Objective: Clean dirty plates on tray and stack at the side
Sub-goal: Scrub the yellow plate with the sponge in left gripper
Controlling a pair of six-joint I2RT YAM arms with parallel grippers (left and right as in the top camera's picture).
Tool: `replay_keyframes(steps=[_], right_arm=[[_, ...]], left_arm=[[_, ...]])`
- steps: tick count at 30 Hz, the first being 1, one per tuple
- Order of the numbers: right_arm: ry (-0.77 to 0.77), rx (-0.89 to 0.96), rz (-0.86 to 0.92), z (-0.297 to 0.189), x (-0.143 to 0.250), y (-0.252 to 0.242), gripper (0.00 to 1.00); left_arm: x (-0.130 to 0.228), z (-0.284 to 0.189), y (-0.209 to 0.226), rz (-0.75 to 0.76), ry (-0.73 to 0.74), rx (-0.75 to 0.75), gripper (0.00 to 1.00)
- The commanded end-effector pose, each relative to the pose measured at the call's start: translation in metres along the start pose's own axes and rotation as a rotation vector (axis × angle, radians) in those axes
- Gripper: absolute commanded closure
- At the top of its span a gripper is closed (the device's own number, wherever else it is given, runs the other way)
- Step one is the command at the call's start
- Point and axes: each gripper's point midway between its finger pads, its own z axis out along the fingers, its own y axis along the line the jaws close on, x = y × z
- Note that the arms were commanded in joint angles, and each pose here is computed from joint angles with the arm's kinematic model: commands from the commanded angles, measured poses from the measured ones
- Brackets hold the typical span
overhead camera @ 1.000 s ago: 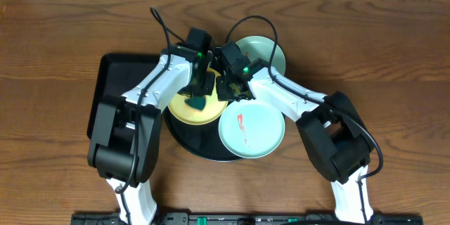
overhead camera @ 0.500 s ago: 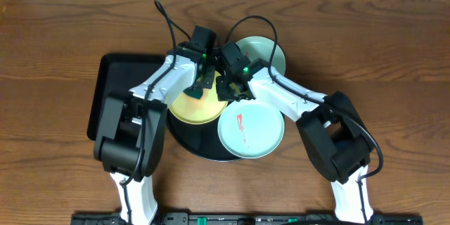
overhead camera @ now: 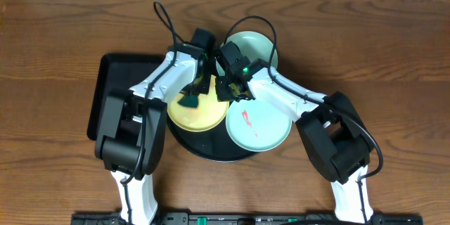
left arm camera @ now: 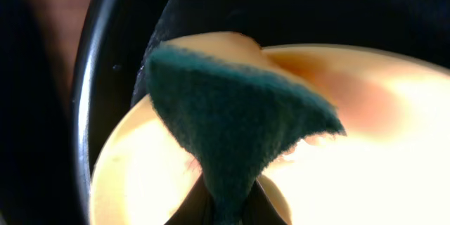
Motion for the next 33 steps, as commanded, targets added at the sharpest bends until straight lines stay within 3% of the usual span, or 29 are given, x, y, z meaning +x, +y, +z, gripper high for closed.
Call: replay_keyframes(steps=[1, 10, 14, 17, 19, 26, 33], right_arm=[[0.006, 0.026, -0.010, 0.003, 0.003, -0.003, 0.99], [0.014, 0.025, -0.010, 0.003, 0.004, -0.003, 0.99], [0.015, 0.025, -0.010, 0.003, 0.004, -0.003, 0.99], [0.018, 0.023, -0.009, 0.003, 0.005, -0.003, 0.99], [0.022, 0.017, -0.009, 0.003, 0.006, -0.002, 0.99], [0.035, 0.007, -0.008, 0.003, 0.009, 0.000, 0.99], [0.051, 0.017, -0.006, 0.006, 0.013, -0.003, 0.99]], left_arm=[[0.030, 0.007, 0.028, -0.157, 0.121, -0.083, 0.92], [0.047, -0.003, 0.004, -0.206, 0.207, 0.066, 0.92], [0.051, -0.009, -0.025, -0.200, 0.257, 0.241, 0.93], [0.050, -0.020, -0.054, -0.090, 0.258, 0.433, 0.92], [0.045, -0.021, -0.058, -0.068, 0.233, 0.463, 0.92], [-0.002, -0.022, -0.029, -0.148, 0.088, 0.451, 0.93], [-0.056, -0.096, 0.047, -0.267, -0.108, 0.395, 0.92]])
